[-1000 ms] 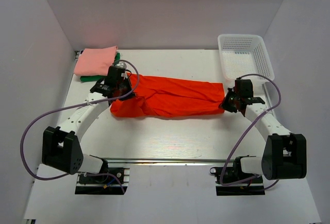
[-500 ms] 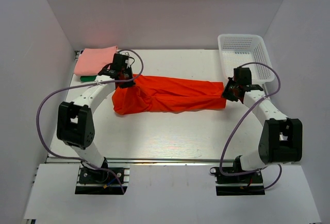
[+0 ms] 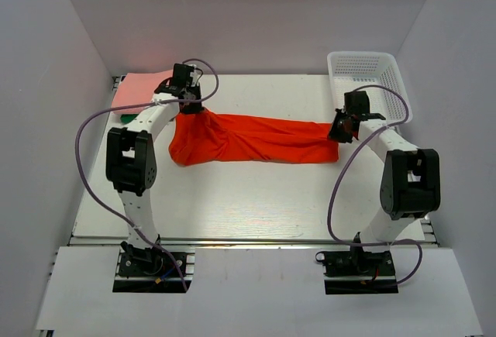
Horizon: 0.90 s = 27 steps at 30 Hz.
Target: Fold and stack the t-shirts
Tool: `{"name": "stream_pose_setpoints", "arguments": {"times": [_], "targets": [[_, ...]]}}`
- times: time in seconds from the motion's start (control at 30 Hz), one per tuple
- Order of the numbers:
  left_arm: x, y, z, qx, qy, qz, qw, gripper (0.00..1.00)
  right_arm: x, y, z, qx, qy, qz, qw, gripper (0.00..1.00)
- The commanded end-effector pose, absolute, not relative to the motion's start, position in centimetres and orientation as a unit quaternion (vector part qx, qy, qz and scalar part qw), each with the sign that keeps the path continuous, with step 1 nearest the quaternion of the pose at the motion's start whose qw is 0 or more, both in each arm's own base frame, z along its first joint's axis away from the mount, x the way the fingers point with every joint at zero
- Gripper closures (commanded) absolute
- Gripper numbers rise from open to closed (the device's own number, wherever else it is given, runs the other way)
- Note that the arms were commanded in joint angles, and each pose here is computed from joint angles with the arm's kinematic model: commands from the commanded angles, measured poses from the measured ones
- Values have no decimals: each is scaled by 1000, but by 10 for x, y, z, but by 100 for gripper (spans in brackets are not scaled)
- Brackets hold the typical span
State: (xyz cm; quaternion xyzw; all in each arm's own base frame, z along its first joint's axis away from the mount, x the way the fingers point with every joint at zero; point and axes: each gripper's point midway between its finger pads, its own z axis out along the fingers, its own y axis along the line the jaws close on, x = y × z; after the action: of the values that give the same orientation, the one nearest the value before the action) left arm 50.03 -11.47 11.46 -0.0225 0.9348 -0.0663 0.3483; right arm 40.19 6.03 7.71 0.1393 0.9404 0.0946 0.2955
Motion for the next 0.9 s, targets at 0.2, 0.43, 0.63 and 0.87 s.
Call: {"name": "stream_pose_setpoints", "arguments": {"times": [0.2,0.43,0.63,0.87], "targets": [[543,-108,112,-5,937,-58,343,5,438,65,94,109,936,98,320,54],[531,-102,148,-18,929,-78,363,0,424,76,115,86,927,119,345,23],[469,-102,131,-20,937,-88,337,0,394,98,118,51,927,148,341,10],[423,-85,118,-10,940,-61,335,13,372,121,103,14,931,179,319,10]]}}
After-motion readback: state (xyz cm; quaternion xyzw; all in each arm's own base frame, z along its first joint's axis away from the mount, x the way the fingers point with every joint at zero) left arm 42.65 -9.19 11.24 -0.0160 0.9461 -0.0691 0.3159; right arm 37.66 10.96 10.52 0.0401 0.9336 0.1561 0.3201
